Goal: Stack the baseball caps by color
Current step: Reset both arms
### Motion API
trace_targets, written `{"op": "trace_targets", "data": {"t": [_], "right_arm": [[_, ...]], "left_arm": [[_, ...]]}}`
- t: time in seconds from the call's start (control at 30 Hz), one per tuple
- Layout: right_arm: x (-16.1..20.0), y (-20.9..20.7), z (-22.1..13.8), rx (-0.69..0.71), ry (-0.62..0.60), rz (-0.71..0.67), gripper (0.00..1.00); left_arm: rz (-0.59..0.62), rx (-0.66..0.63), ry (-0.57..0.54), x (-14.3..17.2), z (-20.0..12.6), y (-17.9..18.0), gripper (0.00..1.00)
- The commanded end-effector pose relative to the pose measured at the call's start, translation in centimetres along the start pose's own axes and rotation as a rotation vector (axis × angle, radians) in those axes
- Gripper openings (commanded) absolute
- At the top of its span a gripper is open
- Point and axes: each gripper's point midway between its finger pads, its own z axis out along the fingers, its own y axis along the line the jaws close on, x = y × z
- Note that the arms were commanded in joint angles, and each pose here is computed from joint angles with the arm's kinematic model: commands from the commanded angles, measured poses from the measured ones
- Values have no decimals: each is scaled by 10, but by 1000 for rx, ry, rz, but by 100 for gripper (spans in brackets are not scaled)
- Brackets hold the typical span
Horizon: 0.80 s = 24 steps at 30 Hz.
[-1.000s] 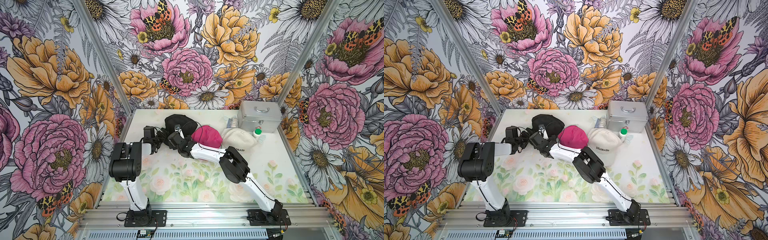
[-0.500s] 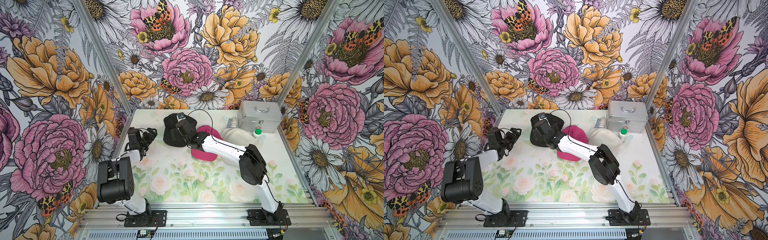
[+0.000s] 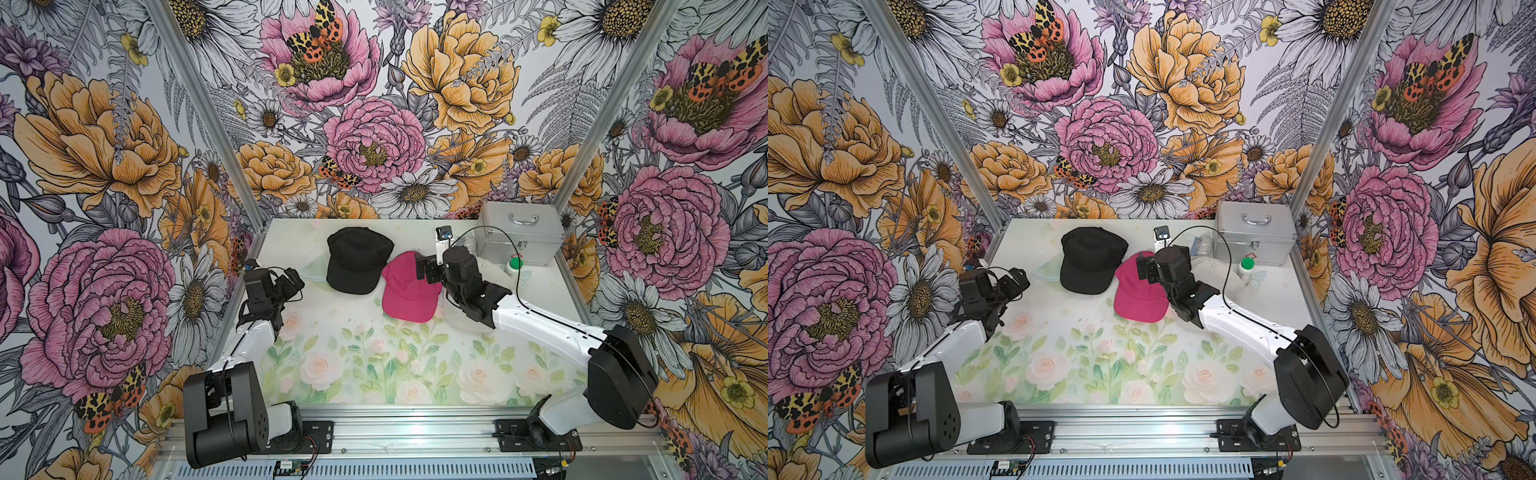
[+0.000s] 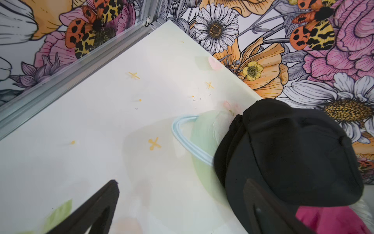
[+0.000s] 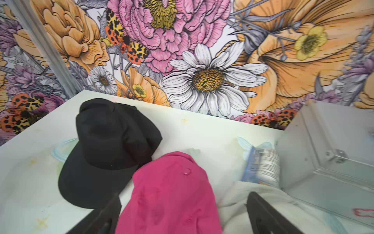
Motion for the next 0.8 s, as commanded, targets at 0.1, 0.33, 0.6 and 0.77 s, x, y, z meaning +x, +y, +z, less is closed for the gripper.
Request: {"op": "trace_targets", "data": {"t": [0.1, 0.33, 0.6, 0.77], "right_arm": [[-8, -127, -59, 259, -127, 54, 99], [53, -239, -107, 544, -86, 169, 99], [116, -286, -109, 625, -81, 296, 99], [133, -286, -94, 580, -80, 306, 99]], "left_arm": [[197, 17, -129, -1, -8, 5, 99], [433, 155, -228, 10, 0, -36, 99], [528, 333, -233, 40, 18, -69, 99], [483, 182, -258, 32, 26, -54, 99]]}}
